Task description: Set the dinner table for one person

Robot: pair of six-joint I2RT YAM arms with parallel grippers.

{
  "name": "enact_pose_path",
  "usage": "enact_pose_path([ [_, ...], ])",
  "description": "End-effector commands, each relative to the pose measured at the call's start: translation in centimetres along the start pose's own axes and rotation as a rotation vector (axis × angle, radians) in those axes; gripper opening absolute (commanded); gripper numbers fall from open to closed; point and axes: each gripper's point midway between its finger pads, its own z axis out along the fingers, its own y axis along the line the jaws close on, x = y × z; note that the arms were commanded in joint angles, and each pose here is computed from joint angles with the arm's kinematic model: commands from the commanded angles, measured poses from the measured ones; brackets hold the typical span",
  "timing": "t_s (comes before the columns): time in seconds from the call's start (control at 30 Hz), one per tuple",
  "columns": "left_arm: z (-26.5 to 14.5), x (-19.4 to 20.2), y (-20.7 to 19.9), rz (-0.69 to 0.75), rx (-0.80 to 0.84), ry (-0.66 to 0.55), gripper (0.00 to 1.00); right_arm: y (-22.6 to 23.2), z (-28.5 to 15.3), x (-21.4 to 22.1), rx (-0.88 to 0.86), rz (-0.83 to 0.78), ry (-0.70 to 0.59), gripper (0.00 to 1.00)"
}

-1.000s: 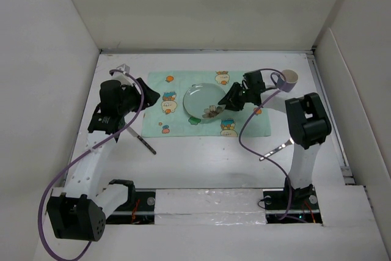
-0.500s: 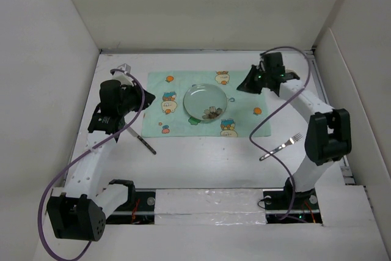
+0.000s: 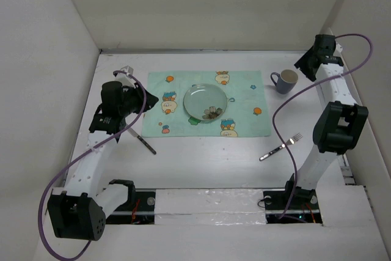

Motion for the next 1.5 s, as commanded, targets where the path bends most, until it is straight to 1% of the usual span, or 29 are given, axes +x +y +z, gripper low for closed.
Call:
enact_pose_path([
  [0.0, -0.2, 0.4, -0.4, 0.023, 0.030, 0.001, 0.22, -1.4, 1.0, 0.6, 0.112, -0.046, 0.036, 0.60],
  [0.03, -0.2, 0.5, -0.3, 0.024, 0.029, 0.003, 0.22, -2.0, 2.0, 1.0, 0.127, -0.048, 0.054, 0.60],
  [0.13, -0.1, 0.7, -0.3, 0.023, 0.032, 0.011, 0.23, -2.1, 3.0, 1.7, 0.134, -0.053, 0.078, 0.61],
  [0.23, 0.1, 0.8, -0.2, 0.022, 0.030, 0.018, 0.23, -2.7, 4.3, 3.3, 0.161, -0.060, 0.127, 0.57],
  [0.27, 0.1, 0.7, -0.2, 0.022, 0.031, 0.018, 0.23, -3.0, 4.8, 4.0, 0.172, -0.061, 0.145, 0.46],
  [0.33, 0.3, 0.9, -0.1, 0.019, 0.028, 0.025, 0.23, -3.3, 5.2, 4.5, 0.181, -0.056, 0.155, 0.30],
  [0.37, 0.3, 0.8, -0.1, 0.021, 0.030, 0.024, 0.23, -3.3, 5.1, 4.5, 0.183, -0.043, 0.153, 0.05],
  [0.4, 0.3, 0.9, -0.1, 0.020, 0.029, 0.027, 0.23, -3.1, 4.5, 3.3, 0.180, -0.032, 0.109, 0.00],
  [0.47, 0.3, 0.8, -0.1, 0.019, 0.027, 0.027, 0.23, -2.0, 3.5, 2.5, 0.147, -0.044, 0.060, 0.00],
  [0.5, 0.4, 0.9, -0.1, 0.019, 0.028, 0.029, 0.23, -1.1, 2.1, 0.4, 0.116, -0.031, -0.007, 0.00],
  [0.53, 0.5, 0.8, 0.0, 0.018, 0.027, 0.030, 0.23, 0.1, 1.2, -0.6, 0.084, -0.038, -0.038, 0.00],
  [0.63, 0.7, 1.0, 0.1, 0.015, 0.026, 0.035, 0.23, 3.7, -0.9, -1.9, -0.002, -0.085, -0.071, 0.00],
  [0.67, 0.7, 0.8, 0.0, 0.017, 0.027, 0.034, 0.23, 5.5, -2.0, -3.3, -0.036, -0.098, -0.102, 0.00],
  [0.7, 0.8, 0.8, 0.0, 0.015, 0.026, 0.035, 0.23, 6.7, -1.8, -1.9, -0.042, -0.140, -0.068, 0.00],
  [0.73, 0.8, 0.8, 0.0, 0.018, 0.026, 0.035, 0.23, 7.8, -1.9, -1.6, -0.059, -0.151, -0.060, 0.00],
  [0.77, 0.8, 0.7, 0.0, 0.019, 0.024, 0.032, 0.23, 9.3, -2.5, -2.2, -0.086, -0.163, -0.074, 0.00],
  [0.8, 0.7, 0.7, 0.0, 0.019, 0.026, 0.032, 0.23, 10.5, -2.8, -0.9, -0.102, -0.190, -0.043, 0.00],
  [0.87, 0.7, 0.7, 0.0, 0.018, 0.023, 0.033, 0.23, 11.7, -1.6, 0.9, -0.113, -0.219, -0.002, 0.00],
  [0.93, 0.7, 0.6, 0.0, 0.021, 0.026, 0.030, 0.23, 13.4, -1.6, 2.2, -0.140, -0.248, 0.025, 0.00],
  [0.97, 0.8, 0.6, 0.0, 0.021, 0.022, 0.030, 0.23, 13.5, -0.5, 3.5, -0.125, -0.272, 0.054, 0.00],
  [1.03, 0.8, 0.5, 0.1, 0.020, 0.019, 0.029, 0.23, 14.4, -0.5, 3.8, -0.124, -0.295, 0.057, 0.00],
  [1.07, 0.8, 0.4, 0.0, 0.020, 0.019, 0.029, 0.23, 14.8, -0.1, 4.7, -0.118, -0.319, 0.071, 0.00],
  [1.27, 1.1, 0.5, 0.1, 0.017, 0.017, 0.035, 0.23, 15.1, 1.2, 6.3, -0.113, -0.335, 0.107, 0.00],
  [1.47, 1.5, 0.6, 0.2, 0.009, 0.023, 0.041, 0.23, 14.1, 2.8, 8.1, -0.075, -0.356, 0.159, 0.00],
])
